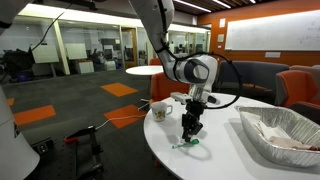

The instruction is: Remove the marker from the cup and put it on the table

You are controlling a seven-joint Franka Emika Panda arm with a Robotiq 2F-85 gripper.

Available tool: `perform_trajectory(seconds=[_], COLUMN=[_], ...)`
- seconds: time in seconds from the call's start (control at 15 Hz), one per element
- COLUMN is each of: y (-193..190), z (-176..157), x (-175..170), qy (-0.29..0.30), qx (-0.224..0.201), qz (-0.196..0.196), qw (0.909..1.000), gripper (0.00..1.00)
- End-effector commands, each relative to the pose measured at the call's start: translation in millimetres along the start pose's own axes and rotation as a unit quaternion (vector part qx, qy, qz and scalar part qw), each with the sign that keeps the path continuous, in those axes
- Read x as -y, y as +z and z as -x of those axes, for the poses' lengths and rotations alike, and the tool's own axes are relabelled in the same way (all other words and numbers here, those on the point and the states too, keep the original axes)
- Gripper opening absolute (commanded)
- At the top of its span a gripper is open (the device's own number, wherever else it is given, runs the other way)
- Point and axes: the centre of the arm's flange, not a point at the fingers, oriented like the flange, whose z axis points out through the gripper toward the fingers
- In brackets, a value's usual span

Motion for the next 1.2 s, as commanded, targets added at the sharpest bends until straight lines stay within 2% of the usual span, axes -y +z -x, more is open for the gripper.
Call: perform_trajectory(seconds=[0.0,0.13,0.33,0.4,0.6,0.8,1.13], y=[-17.2,-42.7,-97.9,-114.9,-154.5,-178.7,-198.1], z=[0.5,18.7,57.4,72.3,116.4,152.9,184.2], x=[4.8,15.8,35.7,42.6,51.2,46.4,37.6], qy=[0.0,-0.006,-0.041,-0.05,-0.063,-0.073,-0.083], qx=[-0.006,-0.054,-0.143,-0.169,-0.207,-0.214,-0.218], qz=[-0.001,-0.022,-0.074,-0.087,-0.119,-0.122,-0.109], qw=[1.0,0.9983,0.9861,0.9804,0.969,0.9664,0.9663], gripper=[0.58,0.74,0.97,1.0,1.0,1.0,1.0])
